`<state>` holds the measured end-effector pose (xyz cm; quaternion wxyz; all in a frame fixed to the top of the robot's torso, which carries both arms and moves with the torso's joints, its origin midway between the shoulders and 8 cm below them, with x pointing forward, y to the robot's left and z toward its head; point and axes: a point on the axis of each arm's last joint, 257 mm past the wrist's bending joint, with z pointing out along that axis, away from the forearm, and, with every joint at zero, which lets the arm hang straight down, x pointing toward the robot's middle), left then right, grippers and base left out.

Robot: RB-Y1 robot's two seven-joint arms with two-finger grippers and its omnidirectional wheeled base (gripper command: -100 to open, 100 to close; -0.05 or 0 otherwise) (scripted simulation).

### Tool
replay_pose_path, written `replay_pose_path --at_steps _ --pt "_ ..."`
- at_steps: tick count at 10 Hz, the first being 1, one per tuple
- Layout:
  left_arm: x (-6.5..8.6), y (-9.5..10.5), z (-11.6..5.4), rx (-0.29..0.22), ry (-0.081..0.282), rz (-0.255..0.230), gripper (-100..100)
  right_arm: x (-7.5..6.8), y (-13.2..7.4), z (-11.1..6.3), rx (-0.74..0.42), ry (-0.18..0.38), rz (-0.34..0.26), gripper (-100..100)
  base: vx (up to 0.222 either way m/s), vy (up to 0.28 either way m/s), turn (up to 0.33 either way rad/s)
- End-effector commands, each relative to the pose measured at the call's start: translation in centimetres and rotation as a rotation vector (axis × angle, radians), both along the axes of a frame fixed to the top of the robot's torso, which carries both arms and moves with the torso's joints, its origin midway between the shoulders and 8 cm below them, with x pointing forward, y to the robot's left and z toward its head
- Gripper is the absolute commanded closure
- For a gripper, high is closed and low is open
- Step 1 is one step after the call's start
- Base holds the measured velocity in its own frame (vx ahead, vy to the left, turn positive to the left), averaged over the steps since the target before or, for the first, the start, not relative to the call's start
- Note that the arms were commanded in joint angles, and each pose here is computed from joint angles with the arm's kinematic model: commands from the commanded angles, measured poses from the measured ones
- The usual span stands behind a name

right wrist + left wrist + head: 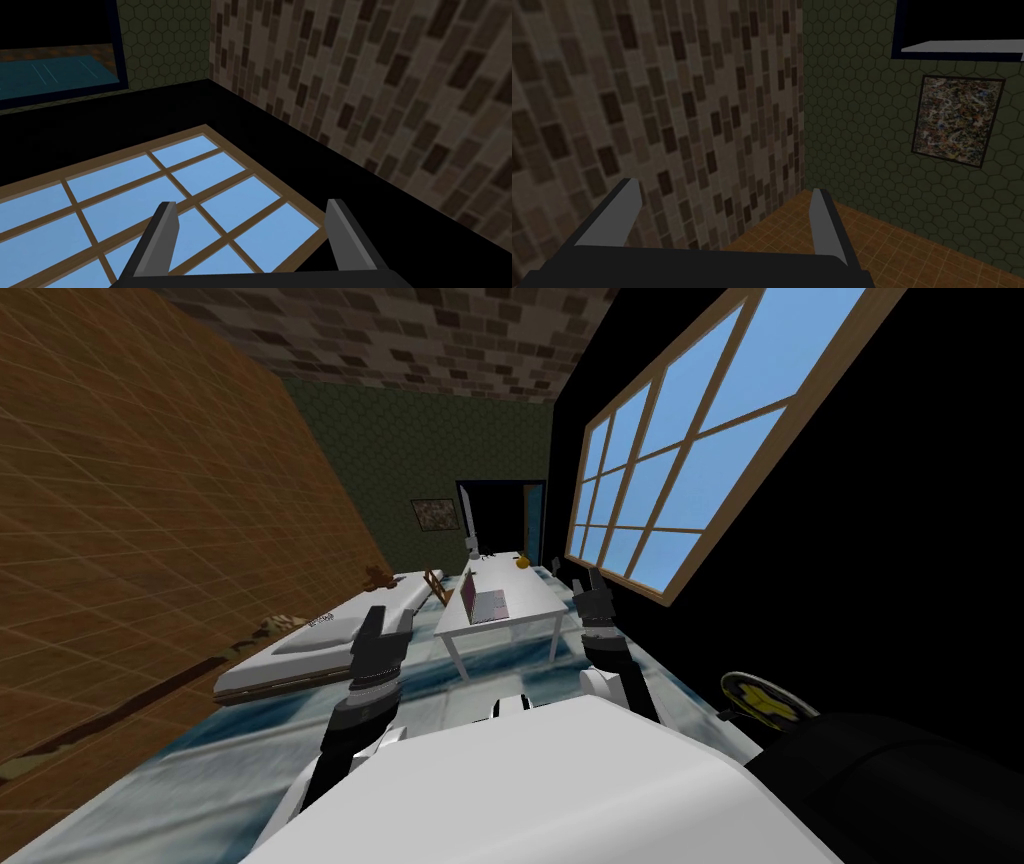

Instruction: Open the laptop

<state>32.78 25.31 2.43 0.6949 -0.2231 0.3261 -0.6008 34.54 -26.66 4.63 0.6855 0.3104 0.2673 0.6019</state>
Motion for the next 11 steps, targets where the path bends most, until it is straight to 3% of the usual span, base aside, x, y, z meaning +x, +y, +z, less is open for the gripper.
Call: replay_pose_path --at_steps 1,7,11 --pt "1.2 0.1 -2.0 0.045 0.080 0.014 -100 0.0 0.0 0.0 0.000 0.000 0.000 0 0.092 -0.033 -0.027" --pt "3.4 0.8 -6.5 0.128 0.244 0.057 -100 0.0 0.0 0.0 0.000 0.000 0.000 0 0.080 -0.028 -0.029" --pt "4.6 1.5 -10.0 0.218 0.363 0.085 -100 0.0 0.0 0.0 0.000 0.000 0.000 0 0.083 -0.031 -0.028"
